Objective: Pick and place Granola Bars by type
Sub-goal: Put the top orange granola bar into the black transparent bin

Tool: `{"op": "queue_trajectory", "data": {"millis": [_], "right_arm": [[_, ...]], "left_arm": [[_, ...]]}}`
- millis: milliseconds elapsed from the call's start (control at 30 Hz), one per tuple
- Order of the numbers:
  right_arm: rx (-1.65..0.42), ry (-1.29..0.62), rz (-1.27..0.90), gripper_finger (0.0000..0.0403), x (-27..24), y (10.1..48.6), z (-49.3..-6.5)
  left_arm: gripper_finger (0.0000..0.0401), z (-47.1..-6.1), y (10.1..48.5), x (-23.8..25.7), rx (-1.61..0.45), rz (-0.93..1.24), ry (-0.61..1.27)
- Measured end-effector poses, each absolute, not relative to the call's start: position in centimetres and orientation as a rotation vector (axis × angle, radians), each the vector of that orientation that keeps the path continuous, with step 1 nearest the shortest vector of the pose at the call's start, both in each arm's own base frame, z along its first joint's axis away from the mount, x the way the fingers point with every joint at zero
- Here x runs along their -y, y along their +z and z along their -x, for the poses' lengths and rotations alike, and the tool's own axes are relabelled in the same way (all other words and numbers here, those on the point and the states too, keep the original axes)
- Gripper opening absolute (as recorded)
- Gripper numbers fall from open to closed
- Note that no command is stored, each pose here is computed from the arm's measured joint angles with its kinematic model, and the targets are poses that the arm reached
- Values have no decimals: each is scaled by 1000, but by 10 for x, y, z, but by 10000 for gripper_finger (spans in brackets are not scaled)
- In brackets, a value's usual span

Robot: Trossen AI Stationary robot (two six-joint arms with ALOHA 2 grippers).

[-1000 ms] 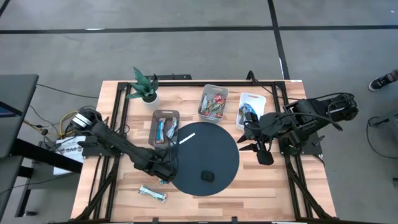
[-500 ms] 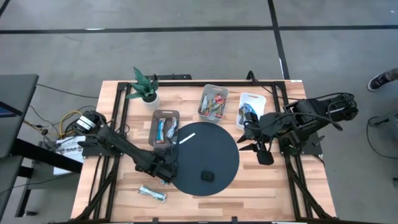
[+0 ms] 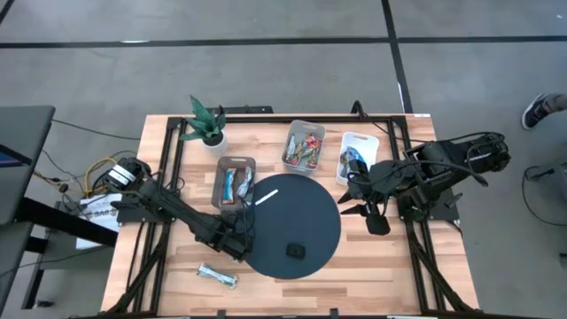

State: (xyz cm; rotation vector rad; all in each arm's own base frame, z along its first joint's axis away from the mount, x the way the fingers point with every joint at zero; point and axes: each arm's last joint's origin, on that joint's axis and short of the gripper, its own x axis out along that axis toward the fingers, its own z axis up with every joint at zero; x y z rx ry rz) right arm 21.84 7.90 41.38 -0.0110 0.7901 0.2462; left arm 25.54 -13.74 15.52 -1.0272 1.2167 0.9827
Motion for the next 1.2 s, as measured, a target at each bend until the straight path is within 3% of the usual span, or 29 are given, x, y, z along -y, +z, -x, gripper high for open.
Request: {"op": "queue_trajectory", "data": {"millis": [200, 367, 733, 1200], "right_arm": [[-790, 246, 11, 122, -79, 414, -218], [-790, 246, 11, 122, -79, 414, -218], [-791, 245, 9, 122, -79, 414, -218], [-791, 242, 0, 122, -79, 414, -218]], "left_arm": [[7, -255, 159, 137, -1223, 988, 941], [1, -252, 191, 134, -1176, 992, 878], [0, -209, 298, 81, -706, 923, 941], [13, -203, 314, -12, -740, 715, 1076]]}}
